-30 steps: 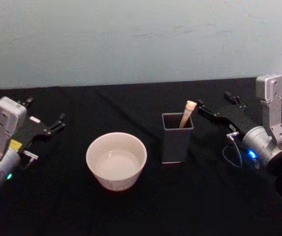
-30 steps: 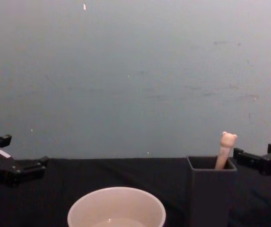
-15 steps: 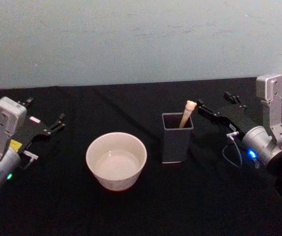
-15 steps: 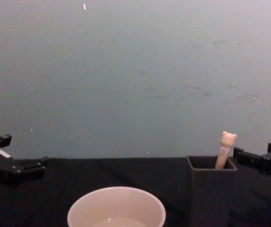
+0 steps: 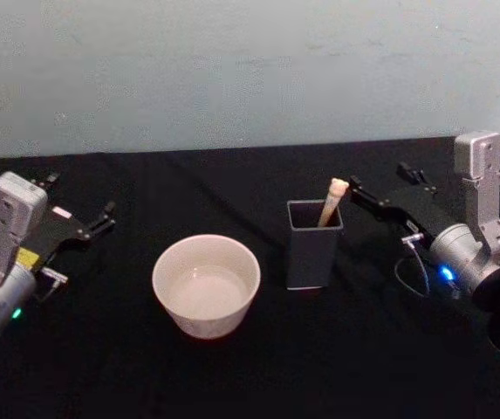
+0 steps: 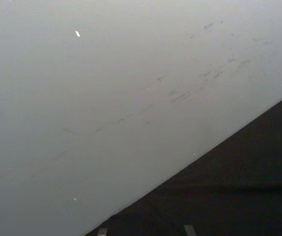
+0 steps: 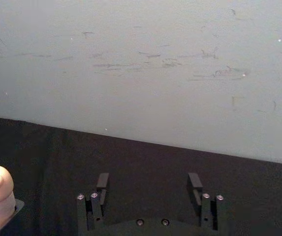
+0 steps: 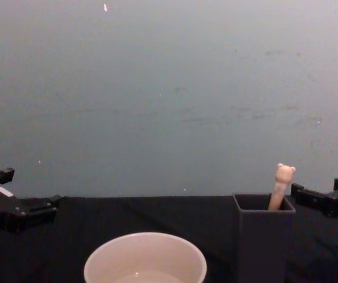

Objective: Pick up the stirring spoon with one hand, stir inside the cup, then place it back in its original position.

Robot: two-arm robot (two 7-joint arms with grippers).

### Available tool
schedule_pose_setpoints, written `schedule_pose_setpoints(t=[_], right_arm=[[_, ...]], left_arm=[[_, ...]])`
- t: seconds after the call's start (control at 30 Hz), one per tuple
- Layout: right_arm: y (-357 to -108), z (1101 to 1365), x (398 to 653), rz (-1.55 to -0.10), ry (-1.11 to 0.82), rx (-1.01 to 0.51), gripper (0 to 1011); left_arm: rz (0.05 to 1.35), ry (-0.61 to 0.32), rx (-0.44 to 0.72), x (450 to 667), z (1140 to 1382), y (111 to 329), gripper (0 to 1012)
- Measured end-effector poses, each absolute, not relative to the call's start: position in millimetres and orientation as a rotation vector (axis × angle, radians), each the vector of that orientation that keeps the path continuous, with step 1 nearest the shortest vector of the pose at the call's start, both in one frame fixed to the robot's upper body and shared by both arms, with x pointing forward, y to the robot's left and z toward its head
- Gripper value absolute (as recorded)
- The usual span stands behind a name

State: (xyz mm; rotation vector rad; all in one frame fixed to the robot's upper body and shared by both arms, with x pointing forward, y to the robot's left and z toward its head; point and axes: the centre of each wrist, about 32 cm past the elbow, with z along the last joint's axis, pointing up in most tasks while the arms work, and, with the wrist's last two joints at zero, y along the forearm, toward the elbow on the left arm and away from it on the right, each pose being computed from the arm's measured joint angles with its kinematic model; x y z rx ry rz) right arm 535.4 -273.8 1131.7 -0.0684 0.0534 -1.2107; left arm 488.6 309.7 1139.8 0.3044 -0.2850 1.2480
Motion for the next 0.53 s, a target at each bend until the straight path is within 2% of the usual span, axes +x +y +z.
schedule_pose_setpoints(t=[0.53], right_arm=[[-273.8,1131.7,535.4,-1.211,0.054,-0.069,1002]], left_arm=[[1.248,-0.285,0.304,488.6,1139.8,309.7,1001]])
